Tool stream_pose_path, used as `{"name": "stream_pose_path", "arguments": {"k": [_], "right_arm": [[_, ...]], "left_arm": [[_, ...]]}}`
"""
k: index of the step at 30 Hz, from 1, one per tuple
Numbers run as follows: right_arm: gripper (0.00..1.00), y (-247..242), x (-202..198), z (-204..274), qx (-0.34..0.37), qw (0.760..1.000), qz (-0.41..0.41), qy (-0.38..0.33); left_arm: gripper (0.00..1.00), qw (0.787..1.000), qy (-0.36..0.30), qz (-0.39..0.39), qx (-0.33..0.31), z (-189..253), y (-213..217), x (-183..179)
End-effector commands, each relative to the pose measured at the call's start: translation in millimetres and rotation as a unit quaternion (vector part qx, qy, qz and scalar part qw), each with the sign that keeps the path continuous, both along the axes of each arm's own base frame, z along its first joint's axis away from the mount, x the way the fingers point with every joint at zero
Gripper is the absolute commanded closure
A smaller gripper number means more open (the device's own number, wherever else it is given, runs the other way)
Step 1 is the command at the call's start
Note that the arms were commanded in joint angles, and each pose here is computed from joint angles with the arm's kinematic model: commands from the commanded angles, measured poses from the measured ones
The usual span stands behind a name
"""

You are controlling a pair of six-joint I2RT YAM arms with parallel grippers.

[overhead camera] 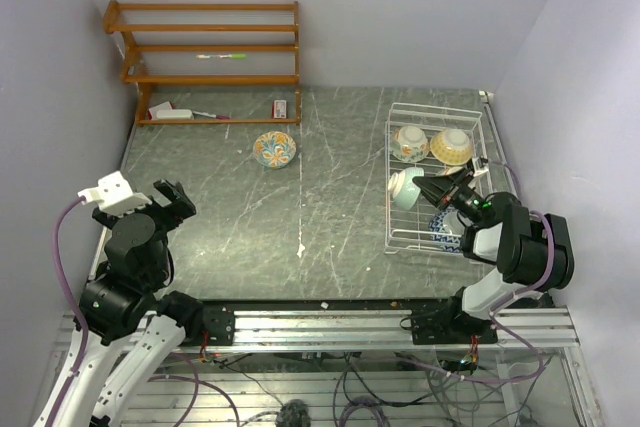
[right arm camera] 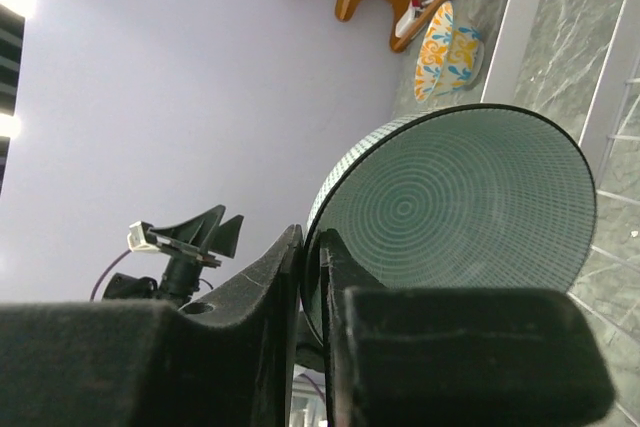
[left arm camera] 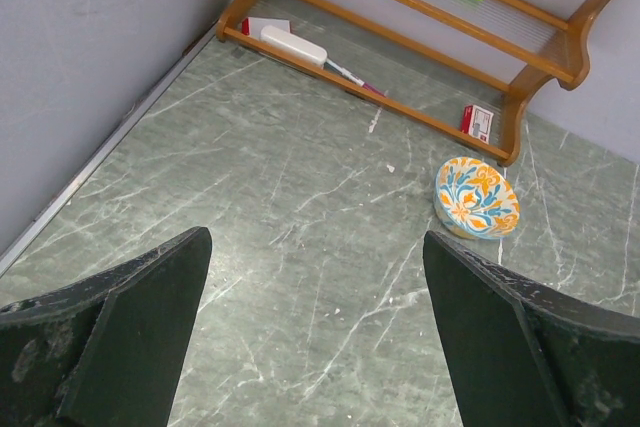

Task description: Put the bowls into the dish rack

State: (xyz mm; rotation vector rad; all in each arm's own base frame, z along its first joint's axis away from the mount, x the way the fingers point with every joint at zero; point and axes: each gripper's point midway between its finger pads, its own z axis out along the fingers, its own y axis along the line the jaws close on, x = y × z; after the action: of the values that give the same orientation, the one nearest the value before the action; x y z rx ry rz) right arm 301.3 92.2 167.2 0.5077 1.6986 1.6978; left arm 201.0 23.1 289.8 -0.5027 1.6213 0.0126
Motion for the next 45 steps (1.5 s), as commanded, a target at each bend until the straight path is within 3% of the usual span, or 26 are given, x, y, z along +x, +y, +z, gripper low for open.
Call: {"name": "stream_pose_path", "arguments": {"k": [1, 19, 29, 38, 45], "right_arm": [[0.86, -9, -8, -16, -0.002, 1.0, -0.015, -0.023], [0.89, -34, 11, 20, -0.003, 0.997, -0.055, -0.055], [0.85, -56, 43, 23, -0.146, 0.983, -0.105, -0.037], [0.87, -52, 47, 32, -0.059, 0.992, -0.101, -0.055], [0.87, -44, 61, 41, -0.051, 0.991, -0.1, -0.071]], "left_arm": [[0.02, 1.0, -0.006, 0.009, -0.003, 3, 2, 3], [0.02, 1.0, -0.014, 0.014, -0.007, 5, 5, -2], [0.02, 1.0, -0.016, 0.016, -0.006, 6, 7, -3], [0.02, 1.0, -0.019, 0.02, -0.008, 7, 8, -5], [0.02, 1.0, -0.016, 0.022, -0.009, 6, 9, -5]]}}
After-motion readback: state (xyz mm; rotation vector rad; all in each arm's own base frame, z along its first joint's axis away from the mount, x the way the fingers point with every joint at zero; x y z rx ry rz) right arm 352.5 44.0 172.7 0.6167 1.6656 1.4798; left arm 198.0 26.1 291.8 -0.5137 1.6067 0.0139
